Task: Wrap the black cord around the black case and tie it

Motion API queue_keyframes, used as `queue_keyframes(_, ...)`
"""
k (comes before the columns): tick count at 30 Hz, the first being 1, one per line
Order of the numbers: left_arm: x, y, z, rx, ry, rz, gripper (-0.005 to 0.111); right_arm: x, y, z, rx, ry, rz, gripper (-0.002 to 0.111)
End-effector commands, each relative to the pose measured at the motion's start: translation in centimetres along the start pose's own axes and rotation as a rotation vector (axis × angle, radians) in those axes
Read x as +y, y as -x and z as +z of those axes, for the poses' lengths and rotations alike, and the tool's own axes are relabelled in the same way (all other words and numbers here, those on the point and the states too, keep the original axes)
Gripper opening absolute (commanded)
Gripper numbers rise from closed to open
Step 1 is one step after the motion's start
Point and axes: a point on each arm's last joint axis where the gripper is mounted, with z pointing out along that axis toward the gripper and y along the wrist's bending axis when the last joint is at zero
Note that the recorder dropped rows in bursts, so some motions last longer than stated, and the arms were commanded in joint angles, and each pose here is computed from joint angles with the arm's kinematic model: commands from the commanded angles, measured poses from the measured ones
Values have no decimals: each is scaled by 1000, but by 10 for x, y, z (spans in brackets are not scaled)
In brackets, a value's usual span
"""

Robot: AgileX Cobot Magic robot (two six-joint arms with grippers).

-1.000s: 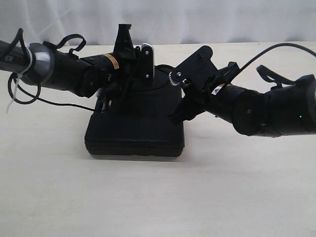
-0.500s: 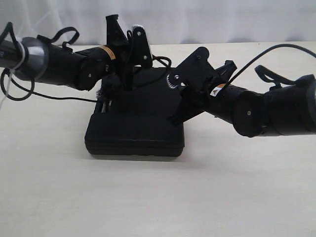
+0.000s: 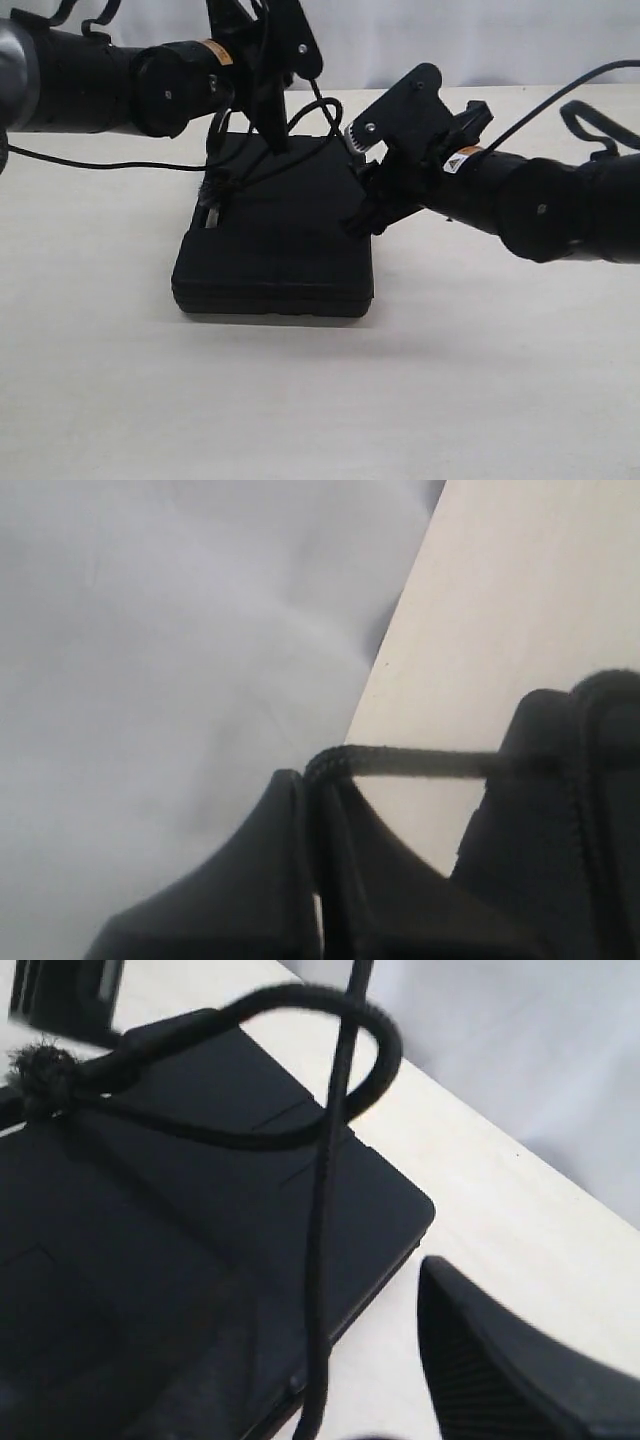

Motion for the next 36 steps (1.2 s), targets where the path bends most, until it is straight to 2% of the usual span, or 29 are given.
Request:
queue_keyframes(1, -6, 19, -6, -43, -15, 2, 0, -3, 6, -8, -20, 0, 52, 47)
queue_keyframes(4, -8, 21, -6, -49, -19, 10, 0, -4, 8, -10, -30, -5, 99, 47)
queue_keyframes(11, -7, 21, -6, -46, -20, 9, 0, -7, 25, -27, -115, 2, 361, 47)
queue_keyframes(16, -8, 20, -6, -44, -24, 9, 0, -13, 31, -28, -198, -37, 482, 45)
queue_keyframes(18, -9, 20, -6, -39, -35, 9, 0, -11, 28, -21, -209, -36, 470, 38)
queue_keyframes(24, -9, 20, -6, -38, -38, 10, 0, 0, 12, 6, -186, -21, 394, 5)
queue_keyframes(36, -9, 20, -6, -40, -34, 9, 0, 16, -13, 30, -3, 58, 183, 4)
